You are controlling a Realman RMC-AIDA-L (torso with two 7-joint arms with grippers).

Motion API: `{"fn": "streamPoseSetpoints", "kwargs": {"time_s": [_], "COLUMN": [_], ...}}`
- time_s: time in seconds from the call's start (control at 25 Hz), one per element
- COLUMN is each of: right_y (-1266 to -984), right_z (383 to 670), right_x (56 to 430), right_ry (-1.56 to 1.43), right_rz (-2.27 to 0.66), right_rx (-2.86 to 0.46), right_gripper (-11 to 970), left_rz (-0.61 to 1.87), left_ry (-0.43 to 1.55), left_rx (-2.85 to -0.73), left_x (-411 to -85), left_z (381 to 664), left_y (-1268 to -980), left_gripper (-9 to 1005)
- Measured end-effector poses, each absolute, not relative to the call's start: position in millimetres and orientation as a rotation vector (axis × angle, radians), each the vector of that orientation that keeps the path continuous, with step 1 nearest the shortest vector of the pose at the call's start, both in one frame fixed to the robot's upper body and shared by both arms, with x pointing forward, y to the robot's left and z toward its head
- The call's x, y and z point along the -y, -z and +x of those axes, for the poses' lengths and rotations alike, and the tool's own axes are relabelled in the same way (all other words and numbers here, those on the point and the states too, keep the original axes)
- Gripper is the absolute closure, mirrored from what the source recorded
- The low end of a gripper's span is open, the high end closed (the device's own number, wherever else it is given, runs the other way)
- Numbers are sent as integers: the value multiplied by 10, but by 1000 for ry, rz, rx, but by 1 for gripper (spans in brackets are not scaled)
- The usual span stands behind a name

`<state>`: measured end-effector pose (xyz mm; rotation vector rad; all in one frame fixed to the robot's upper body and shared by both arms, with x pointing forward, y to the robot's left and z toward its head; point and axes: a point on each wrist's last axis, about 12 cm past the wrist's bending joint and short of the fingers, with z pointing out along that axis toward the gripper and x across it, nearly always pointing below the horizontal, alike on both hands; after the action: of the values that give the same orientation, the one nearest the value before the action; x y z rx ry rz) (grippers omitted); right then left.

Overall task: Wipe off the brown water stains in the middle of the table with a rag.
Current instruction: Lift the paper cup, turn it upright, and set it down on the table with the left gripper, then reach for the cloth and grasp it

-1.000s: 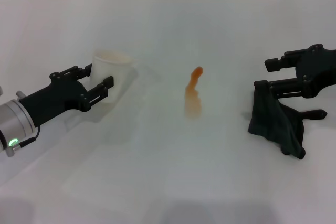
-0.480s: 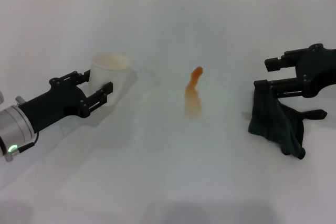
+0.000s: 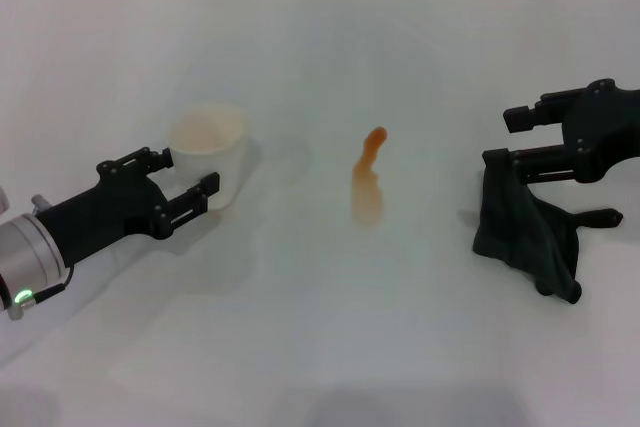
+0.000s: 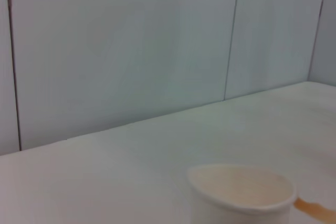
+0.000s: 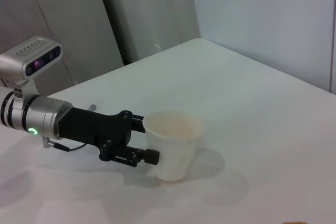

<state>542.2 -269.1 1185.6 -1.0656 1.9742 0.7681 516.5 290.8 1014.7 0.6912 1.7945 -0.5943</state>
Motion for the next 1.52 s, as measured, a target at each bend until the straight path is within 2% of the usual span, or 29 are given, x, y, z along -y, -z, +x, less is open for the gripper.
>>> {"fn": "streamPoseSetpoints", "kwargs": {"time_s": [0.12, 0.52, 0.76, 1.04, 1.52], "right_y": [-11866, -11876, -11875, -11869, -11857], "right_z": [5426, 5432, 5431, 5428, 5419], "right_x": [2686, 2683, 2683, 2684, 2673], "right_ry": [-766, -762, -763, -764, -770], "right_rz": [-1068, -1069, -1069, -1066, -1064], "right_rx": [-1971, -1967, -1968, -1971, -1978], "right_gripper": [315, 315, 315, 315, 316], "left_rz": [688, 676, 647, 617, 631], "left_ry": [597, 633, 622, 628, 752], "left_rx": [-1797, -1777, -1810, -1830, -1619], "left_x": [-2910, -2919, -3008, -3181, -3524], "left_z": [5161, 5118, 5039, 4904, 4661], "left_y": [-10145, -10170, -10129, -10144, -10685], "left_gripper": [382, 159, 104, 103, 104]}}
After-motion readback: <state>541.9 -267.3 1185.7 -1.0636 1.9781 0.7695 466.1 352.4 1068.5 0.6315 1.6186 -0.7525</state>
